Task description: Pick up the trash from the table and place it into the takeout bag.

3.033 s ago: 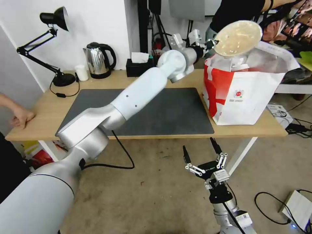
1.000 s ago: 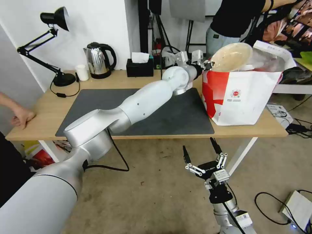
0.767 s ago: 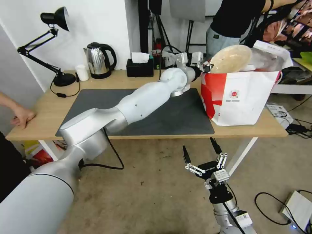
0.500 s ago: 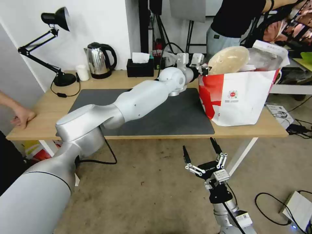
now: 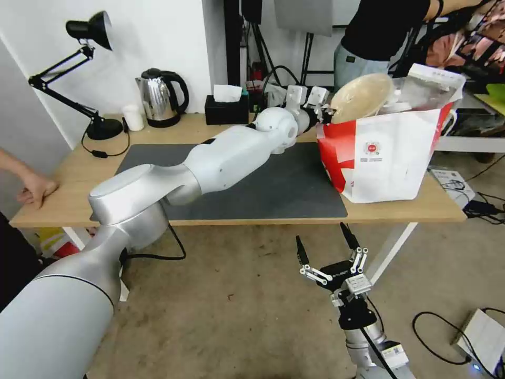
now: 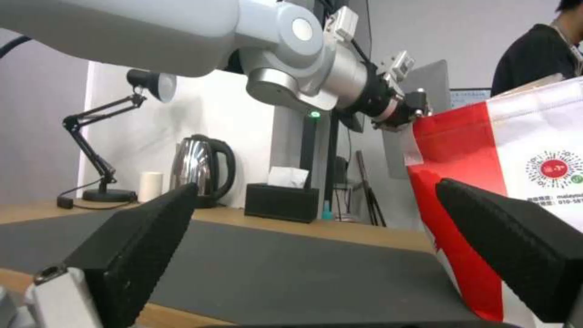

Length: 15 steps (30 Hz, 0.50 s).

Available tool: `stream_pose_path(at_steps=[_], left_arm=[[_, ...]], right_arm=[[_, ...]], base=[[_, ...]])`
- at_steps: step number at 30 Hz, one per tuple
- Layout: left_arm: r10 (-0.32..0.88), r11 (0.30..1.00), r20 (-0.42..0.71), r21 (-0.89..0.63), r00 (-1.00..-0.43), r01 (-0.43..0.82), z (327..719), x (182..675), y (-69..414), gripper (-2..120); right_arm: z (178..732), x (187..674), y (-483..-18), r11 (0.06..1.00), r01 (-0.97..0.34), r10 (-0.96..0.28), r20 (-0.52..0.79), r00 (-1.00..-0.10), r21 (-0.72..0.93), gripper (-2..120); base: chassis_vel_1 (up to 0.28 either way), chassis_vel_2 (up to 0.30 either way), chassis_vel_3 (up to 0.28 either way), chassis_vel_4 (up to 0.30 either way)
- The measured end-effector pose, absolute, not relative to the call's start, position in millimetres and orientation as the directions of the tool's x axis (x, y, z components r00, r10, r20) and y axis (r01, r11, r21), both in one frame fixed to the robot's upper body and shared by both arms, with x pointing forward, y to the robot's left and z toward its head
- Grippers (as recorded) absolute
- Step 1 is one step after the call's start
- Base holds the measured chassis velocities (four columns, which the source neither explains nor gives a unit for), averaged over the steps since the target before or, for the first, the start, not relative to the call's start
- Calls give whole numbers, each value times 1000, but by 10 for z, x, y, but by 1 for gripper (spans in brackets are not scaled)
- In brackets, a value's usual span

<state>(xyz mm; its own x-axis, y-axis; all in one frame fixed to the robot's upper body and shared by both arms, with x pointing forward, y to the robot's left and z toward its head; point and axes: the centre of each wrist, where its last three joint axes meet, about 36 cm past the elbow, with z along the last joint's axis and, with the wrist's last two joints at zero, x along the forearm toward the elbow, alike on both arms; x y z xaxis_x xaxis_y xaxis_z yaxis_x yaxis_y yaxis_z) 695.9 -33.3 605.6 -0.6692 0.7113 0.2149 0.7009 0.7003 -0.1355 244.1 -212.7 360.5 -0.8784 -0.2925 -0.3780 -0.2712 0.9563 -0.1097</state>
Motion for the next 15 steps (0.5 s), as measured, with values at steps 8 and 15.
stream_pose_path(at_steps=[8,15], left_arm=[[723,690,194,-143,-663,710,6085,6973,-341,30],[727,686,185,-147,-662,713,6132,6974,-341,57]], right_arm=[[3605,2441,-2127,956,-271,-293,-378,-878,-110,100],[3605,2441,-2127,956,-271,-293,-378,-878,-110,100]], base=[[0,0,0,0],[0,0,0,0]])
